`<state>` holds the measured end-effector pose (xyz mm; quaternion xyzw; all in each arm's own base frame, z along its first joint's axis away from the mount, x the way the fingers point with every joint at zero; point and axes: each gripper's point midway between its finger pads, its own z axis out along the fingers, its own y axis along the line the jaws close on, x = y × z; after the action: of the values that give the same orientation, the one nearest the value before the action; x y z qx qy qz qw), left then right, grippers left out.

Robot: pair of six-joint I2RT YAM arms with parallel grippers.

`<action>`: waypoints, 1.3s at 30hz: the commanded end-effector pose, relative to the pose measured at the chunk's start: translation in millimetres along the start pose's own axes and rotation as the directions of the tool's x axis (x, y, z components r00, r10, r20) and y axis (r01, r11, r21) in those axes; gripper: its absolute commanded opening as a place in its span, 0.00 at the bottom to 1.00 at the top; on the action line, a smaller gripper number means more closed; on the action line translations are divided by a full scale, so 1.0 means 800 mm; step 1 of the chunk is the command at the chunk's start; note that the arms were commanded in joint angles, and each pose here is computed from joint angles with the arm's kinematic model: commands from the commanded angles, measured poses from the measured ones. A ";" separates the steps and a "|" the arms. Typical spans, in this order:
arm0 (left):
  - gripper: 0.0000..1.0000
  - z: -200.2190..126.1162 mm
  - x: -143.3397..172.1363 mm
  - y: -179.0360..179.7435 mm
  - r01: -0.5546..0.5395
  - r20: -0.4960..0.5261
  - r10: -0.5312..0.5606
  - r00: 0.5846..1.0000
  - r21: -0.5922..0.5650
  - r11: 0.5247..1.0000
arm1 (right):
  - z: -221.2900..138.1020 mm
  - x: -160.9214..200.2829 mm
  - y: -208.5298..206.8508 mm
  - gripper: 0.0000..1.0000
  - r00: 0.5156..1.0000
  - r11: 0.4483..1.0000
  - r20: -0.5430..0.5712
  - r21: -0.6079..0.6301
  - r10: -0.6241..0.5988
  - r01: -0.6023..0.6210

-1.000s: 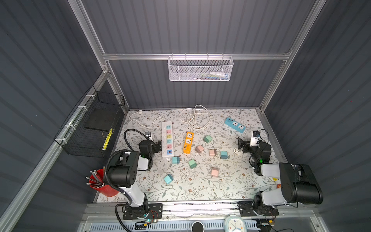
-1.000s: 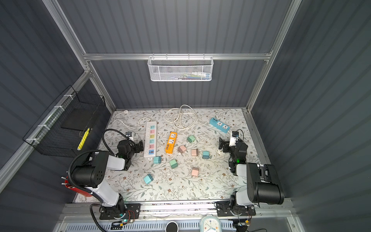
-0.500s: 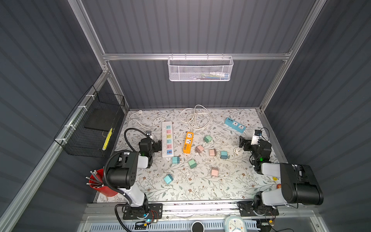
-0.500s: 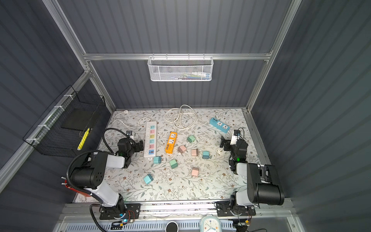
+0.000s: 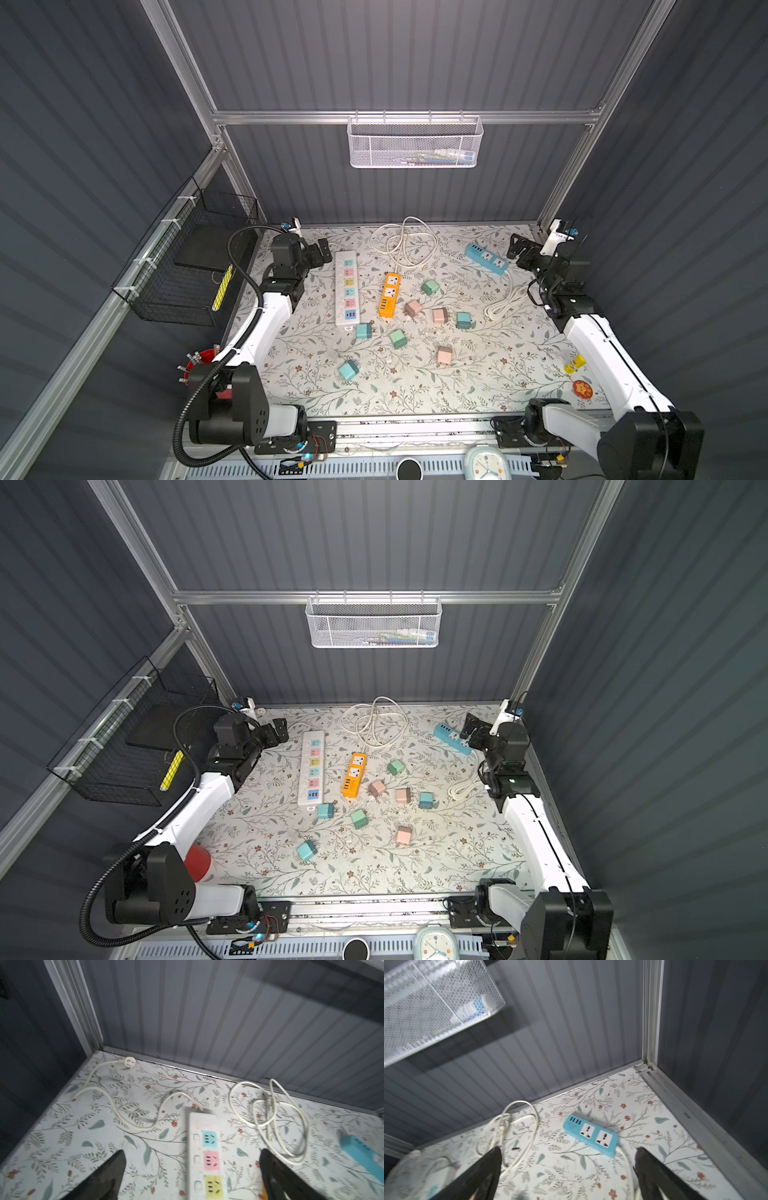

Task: Insert plugs into power strip
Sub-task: Move the socket to the center of the table.

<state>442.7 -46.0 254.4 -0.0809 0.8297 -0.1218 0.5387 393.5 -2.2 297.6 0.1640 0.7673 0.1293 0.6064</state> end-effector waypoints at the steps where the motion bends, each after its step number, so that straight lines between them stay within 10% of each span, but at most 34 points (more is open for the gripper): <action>1: 1.00 -0.001 0.067 -0.032 0.190 -0.215 -0.151 0.965 0.171 0.967 | 0.002 0.082 -0.001 0.99 0.944 0.981 -0.272 -0.002 0.186 -0.194; 17: 0.87 -0.050 0.035 -0.035 0.291 -0.064 -0.284 0.957 0.217 0.932 | -0.011 0.137 0.065 0.86 0.883 0.996 -0.461 -0.065 -0.091 0.068; 19: 0.98 -0.051 0.040 -0.031 0.298 -0.077 -0.289 0.954 0.196 0.934 | -0.012 0.146 0.076 0.82 0.871 0.993 -0.478 -0.090 -0.115 0.082; 24: 1.00 -0.036 0.076 -0.022 0.278 -0.217 -0.247 0.944 0.122 0.953 | -0.019 0.186 0.104 0.72 0.811 0.983 -0.556 -0.138 -0.179 0.123; 39: 0.92 -0.048 0.232 0.026 0.087 -0.523 -0.197 0.829 -0.228 0.970 | 0.020 0.301 0.236 0.99 0.700 0.948 -0.640 -0.187 -0.317 0.259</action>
<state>347.7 -77.5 112.7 -0.1624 0.9357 -0.1396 0.2803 368.3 262.8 162.0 -0.0615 0.9376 0.1423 0.3112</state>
